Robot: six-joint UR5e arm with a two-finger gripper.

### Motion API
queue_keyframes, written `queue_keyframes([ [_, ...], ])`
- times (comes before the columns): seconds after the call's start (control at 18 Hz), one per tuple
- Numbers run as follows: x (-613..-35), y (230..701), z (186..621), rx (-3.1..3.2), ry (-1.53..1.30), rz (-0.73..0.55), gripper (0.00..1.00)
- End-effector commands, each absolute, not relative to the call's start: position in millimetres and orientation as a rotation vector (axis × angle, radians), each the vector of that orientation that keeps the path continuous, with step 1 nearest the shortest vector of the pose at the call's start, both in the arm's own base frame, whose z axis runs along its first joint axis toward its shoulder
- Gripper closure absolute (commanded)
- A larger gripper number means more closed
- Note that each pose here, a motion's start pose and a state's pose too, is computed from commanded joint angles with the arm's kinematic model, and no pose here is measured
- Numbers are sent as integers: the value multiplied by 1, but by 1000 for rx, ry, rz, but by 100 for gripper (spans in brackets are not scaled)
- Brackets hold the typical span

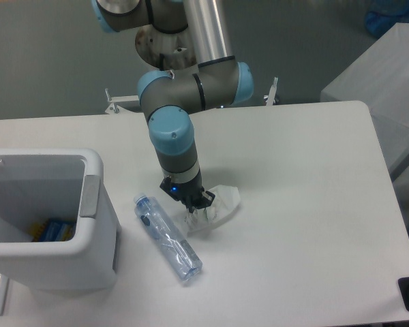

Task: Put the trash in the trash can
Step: 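Close the gripper on the clear plastic wrapper and lift it, then carry the wrapper over the white trash bin and release it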

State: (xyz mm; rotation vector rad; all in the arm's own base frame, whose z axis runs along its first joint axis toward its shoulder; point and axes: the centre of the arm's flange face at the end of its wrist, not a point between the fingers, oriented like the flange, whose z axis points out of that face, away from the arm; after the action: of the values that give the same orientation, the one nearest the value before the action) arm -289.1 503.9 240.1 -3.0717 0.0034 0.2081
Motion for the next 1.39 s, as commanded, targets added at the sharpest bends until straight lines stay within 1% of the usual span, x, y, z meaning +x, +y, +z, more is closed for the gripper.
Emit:
queue_keyframes([
  [0.11, -298, 500, 270, -3014, -30, 232, 100],
  [0.22, -311, 491, 314, -2896, -89, 205, 100],
  [0.33, -327, 477, 362, -2727, -149, 129, 100],
  [0.44, -344, 467, 411, -2549, -270, 41, 100],
  [0.56, -357, 467, 451, -2415, -402, -34, 100],
  [0.78, -363, 480, 528, -2237, -578, -97, 100],
  [0.89, -360, 484, 547, -2184, -641, -139, 100],
  [1.0, -349, 483, 562, -2155, -670, -153, 100],
  [1.22, -296, 496, 597, -2118, -641, -196, 100],
  [1.39, -246, 513, 601, -2142, -558, -245, 100],
])
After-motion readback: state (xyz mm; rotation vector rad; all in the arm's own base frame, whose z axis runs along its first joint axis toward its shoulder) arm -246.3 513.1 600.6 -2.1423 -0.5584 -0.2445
